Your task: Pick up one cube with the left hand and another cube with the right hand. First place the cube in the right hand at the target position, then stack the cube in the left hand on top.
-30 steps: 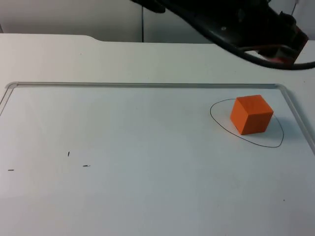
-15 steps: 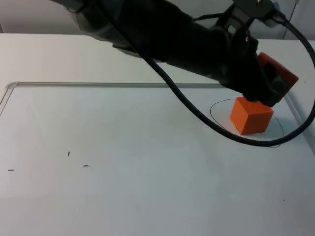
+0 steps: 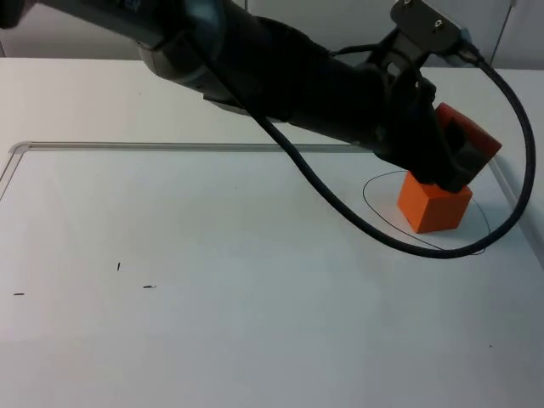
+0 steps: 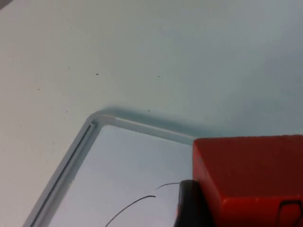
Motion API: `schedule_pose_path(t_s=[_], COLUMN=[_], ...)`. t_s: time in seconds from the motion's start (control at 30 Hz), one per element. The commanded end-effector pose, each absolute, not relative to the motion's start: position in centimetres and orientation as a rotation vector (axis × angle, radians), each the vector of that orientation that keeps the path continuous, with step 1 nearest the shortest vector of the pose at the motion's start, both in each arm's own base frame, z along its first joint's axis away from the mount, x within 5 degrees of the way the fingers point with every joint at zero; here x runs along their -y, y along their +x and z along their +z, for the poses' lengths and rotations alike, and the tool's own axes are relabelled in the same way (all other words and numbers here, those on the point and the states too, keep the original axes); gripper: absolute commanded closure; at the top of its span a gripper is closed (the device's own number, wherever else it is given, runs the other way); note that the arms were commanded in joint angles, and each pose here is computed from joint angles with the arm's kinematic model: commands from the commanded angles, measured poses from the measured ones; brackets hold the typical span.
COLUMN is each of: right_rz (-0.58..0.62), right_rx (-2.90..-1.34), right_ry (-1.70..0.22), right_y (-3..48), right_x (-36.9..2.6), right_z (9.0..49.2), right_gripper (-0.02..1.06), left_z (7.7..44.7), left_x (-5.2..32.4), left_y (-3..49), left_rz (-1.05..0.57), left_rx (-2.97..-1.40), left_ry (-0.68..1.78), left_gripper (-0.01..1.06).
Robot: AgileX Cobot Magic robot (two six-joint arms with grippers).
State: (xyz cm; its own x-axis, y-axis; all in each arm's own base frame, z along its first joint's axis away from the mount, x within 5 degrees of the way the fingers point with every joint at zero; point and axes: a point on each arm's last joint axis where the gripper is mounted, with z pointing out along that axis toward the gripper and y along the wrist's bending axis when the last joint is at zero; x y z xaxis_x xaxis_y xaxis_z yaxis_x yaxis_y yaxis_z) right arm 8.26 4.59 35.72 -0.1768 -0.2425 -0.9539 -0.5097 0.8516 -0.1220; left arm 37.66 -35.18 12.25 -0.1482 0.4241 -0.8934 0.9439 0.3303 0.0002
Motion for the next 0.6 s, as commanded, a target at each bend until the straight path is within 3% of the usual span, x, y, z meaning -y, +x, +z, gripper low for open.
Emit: schedule_pose_path(t_s=[0.0,0.57], right_rz=[0.267,0.268], right_rx=[-1.747,-1.740], right_ry=[-0.576,-0.575], right_y=[8.23,8.24], right_x=[-4.62,-4.63], right_z=[35.78,35.84], right_gripper=[0.10,0.10], left_z=[12.76,12.04], left_x=[35.19,35.34], left_y=[37.84,38.12], left_rz=[-0.767,-0.806], left_rx=[-1.697,-1.684], left_ry=[1.237,1.245], left_gripper=[1.05,1.05])
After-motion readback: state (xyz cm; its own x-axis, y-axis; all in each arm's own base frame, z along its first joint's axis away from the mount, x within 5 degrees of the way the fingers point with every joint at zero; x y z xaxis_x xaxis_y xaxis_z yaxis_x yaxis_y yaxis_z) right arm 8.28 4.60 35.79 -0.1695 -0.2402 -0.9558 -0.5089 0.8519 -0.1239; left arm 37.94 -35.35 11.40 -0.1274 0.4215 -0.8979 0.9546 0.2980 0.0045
